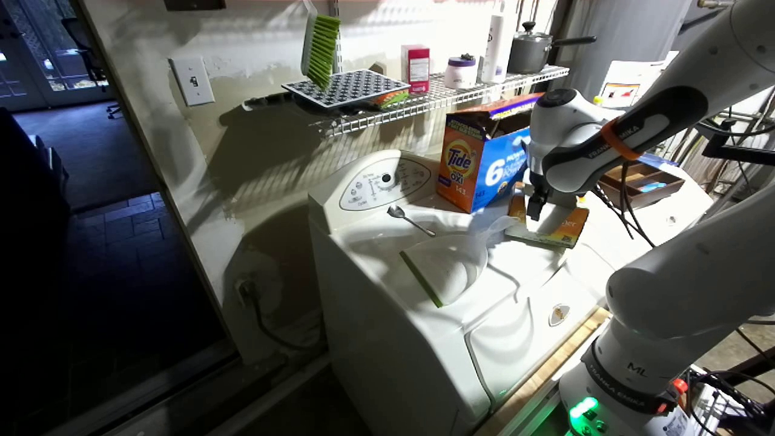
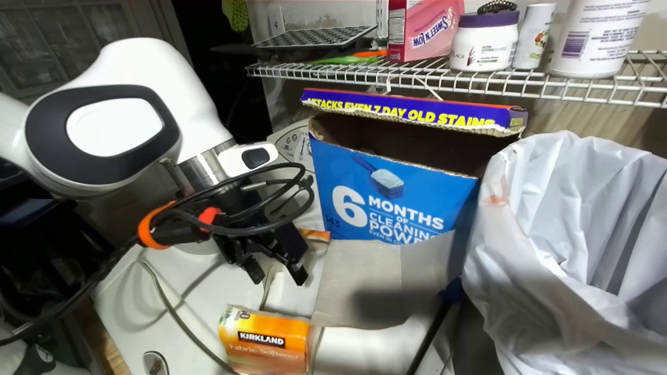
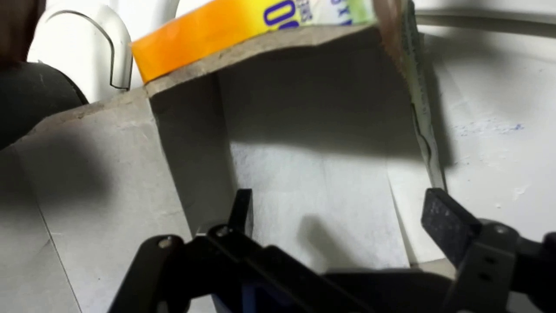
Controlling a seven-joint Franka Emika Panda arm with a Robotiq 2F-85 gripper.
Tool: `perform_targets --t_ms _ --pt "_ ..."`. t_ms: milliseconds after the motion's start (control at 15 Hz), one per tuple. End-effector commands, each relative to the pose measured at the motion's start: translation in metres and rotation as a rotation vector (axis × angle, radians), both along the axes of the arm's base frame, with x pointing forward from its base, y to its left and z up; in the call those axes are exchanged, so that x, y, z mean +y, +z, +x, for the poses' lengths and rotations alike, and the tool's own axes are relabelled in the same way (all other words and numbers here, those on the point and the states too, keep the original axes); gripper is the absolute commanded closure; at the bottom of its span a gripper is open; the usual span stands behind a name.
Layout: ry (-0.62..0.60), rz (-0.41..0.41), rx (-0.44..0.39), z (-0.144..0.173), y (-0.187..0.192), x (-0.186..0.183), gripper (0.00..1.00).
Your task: Remove one paper towel from the orange box
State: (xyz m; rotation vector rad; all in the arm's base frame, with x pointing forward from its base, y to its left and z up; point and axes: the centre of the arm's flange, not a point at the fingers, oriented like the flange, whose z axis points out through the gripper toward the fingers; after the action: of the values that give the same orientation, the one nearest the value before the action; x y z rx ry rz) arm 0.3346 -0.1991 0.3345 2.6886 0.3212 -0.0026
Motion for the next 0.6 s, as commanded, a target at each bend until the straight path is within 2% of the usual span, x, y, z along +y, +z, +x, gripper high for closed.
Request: perform_targets --t_ms 0,533 --pt "0.009 0.006 -0.053 0.006 -0.020 -0.006 0.00" --pt "0.007 0.032 -0.100 0.014 -0.041 -0.010 0.00"
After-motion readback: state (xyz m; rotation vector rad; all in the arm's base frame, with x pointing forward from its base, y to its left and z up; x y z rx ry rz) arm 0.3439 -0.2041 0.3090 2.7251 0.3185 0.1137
